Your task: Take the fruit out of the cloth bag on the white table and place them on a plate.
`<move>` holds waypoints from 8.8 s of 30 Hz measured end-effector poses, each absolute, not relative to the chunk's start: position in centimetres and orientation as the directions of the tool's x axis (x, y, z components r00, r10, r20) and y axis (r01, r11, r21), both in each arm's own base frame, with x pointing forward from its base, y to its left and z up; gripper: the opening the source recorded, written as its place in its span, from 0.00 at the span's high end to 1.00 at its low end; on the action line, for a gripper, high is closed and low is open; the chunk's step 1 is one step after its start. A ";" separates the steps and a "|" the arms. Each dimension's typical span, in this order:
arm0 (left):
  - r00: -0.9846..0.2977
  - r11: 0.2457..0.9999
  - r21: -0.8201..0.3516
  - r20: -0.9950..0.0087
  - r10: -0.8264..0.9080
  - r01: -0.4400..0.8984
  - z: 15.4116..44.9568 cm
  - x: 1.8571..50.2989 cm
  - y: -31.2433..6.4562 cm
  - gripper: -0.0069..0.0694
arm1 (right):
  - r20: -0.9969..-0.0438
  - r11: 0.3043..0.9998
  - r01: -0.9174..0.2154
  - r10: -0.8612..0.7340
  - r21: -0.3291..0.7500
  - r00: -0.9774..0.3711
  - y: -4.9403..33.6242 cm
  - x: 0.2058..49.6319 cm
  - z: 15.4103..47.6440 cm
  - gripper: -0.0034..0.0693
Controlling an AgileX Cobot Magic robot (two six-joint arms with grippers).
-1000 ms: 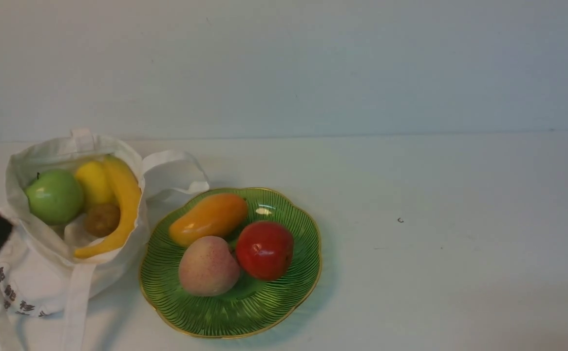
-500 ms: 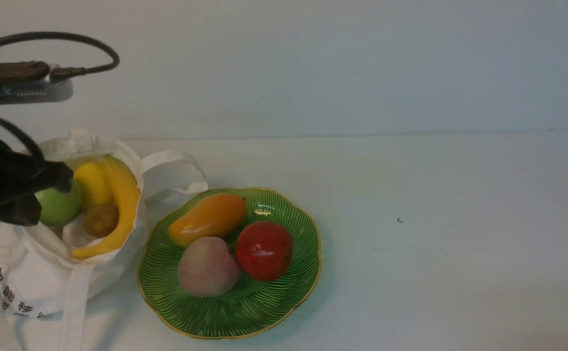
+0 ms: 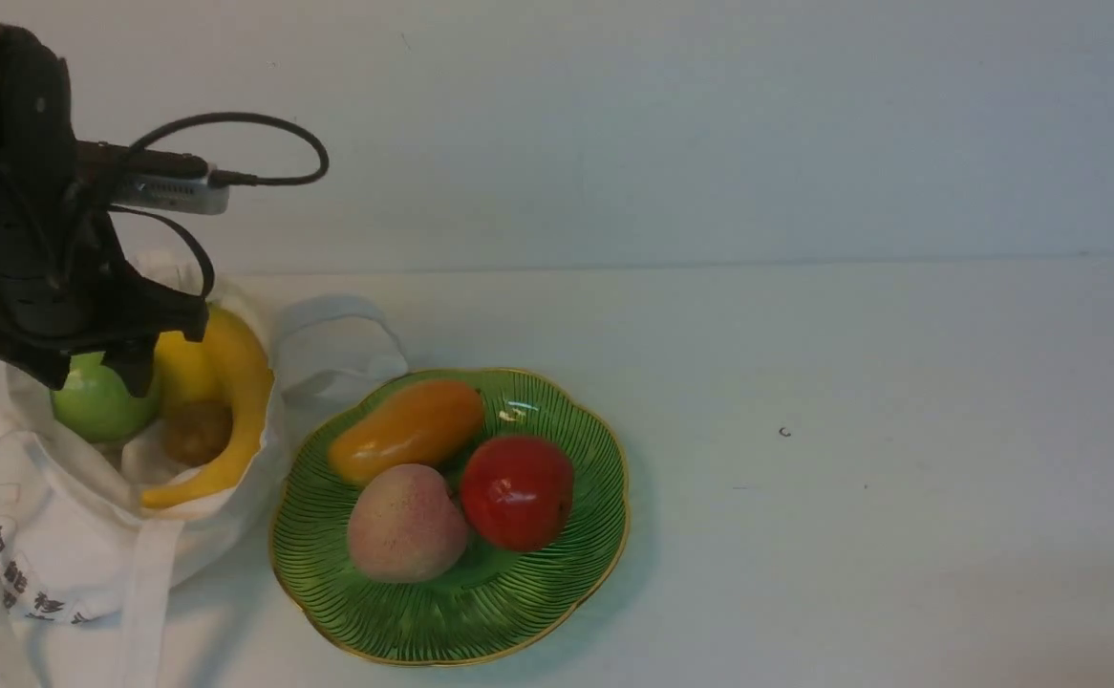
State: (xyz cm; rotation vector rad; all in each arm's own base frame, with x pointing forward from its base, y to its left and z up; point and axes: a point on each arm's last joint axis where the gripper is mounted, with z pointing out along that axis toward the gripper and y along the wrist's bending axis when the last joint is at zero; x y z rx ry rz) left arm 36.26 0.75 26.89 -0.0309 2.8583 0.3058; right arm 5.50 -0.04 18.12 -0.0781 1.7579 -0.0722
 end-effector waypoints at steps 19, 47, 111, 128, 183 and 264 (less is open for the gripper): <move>-0.963 0.948 0.315 -0.245 0.114 0.032 21.9 39.5 1.4 0.17 | -0.978 0.996 -0.012 -0.093 -0.092 -0.187 0.0 5.5 18.1 0.97; -0.908 0.947 0.319 -0.405 0.108 -0.030 25.4 39.3 1.5 0.81 | -0.978 0.996 -0.012 -0.089 -0.088 -0.187 0.0 5.5 18.1 0.97; -0.915 1.000 -0.008 -0.403 -0.013 -0.010 35.7 29.7 -1.1 0.16 | -0.978 0.996 -0.012 -0.092 -0.092 -0.187 0.0 5.5 18.1 0.97; -0.882 0.872 -0.198 -0.262 0.392 0.447 26.7 26.8 -16.2 0.16 | -0.978 0.996 -0.012 -0.093 -0.092 -0.187 0.0 5.5 18.1 0.97; -0.710 0.895 -0.054 -0.631 0.314 0.443 34.7 16.0 -9.9 0.92 | -0.978 0.996 -0.012 -0.088 -0.087 -0.187 0.0 5.5 18.1 0.97; -0.301 0.997 -0.078 -0.951 -0.070 0.017 17.1 5.3 -0.2 0.92 | -0.978 0.996 -0.012 -0.089 -0.088 -0.189 0.0 5.5 18.1 0.97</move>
